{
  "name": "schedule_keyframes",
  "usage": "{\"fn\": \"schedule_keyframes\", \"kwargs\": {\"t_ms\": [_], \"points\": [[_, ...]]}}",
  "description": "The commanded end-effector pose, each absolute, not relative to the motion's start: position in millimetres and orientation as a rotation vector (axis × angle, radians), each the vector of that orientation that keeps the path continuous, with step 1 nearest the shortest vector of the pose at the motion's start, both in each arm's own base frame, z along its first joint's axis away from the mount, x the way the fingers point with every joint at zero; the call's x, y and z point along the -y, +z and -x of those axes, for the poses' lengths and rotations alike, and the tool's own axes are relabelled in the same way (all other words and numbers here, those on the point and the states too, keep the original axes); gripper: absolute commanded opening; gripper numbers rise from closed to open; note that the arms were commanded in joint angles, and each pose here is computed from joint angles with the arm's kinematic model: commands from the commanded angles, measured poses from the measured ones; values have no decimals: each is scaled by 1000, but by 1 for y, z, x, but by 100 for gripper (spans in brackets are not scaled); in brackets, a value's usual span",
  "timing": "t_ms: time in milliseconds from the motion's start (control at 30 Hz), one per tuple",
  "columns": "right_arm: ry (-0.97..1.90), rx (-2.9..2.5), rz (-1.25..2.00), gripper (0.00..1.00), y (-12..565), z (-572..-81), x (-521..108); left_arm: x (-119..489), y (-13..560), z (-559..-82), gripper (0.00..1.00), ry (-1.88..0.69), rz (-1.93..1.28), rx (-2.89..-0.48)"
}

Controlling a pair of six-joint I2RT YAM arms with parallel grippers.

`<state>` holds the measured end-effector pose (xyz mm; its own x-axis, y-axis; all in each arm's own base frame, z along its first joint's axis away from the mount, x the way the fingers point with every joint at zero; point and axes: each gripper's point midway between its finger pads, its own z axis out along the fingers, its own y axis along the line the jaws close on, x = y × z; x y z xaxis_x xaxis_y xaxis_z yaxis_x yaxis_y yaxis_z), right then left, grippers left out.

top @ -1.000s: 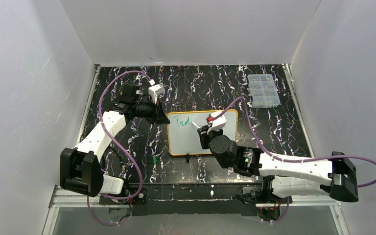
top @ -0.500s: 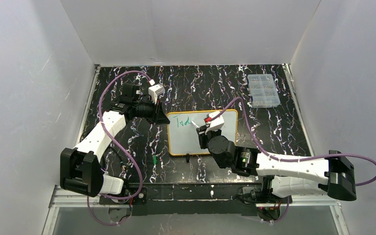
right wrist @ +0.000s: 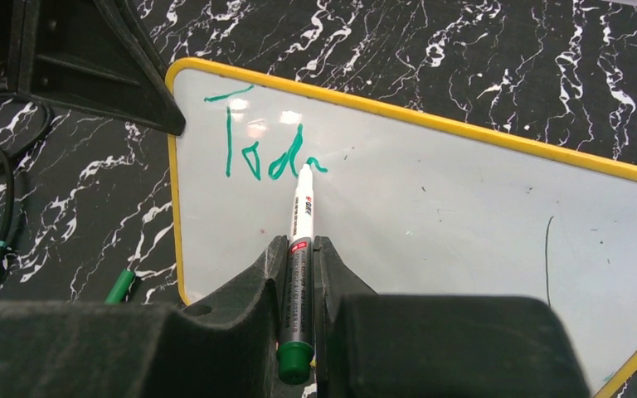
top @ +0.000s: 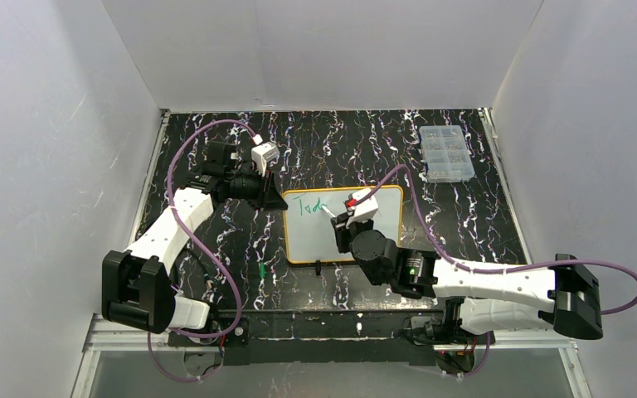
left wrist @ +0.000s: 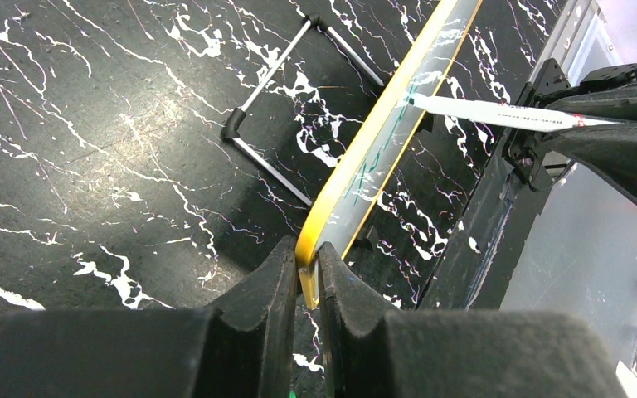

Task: Write a sentence on the whiteboard

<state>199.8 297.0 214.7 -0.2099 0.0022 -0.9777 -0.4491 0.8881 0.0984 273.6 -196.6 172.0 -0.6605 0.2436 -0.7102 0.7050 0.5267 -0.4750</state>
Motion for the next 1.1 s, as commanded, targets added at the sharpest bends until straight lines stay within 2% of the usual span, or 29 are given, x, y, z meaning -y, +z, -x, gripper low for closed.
{"fn": "schedule_keyframes", "kwargs": {"t_ms": [0, 1067], "points": [[421, -1775, 318, 1, 204, -198, -288, 193, 184, -272, 0, -1017, -787, -2141], [390, -1694, 254, 1, 232, -208, -284, 194, 183, -272, 0, -1017, -787, -2142]]}}
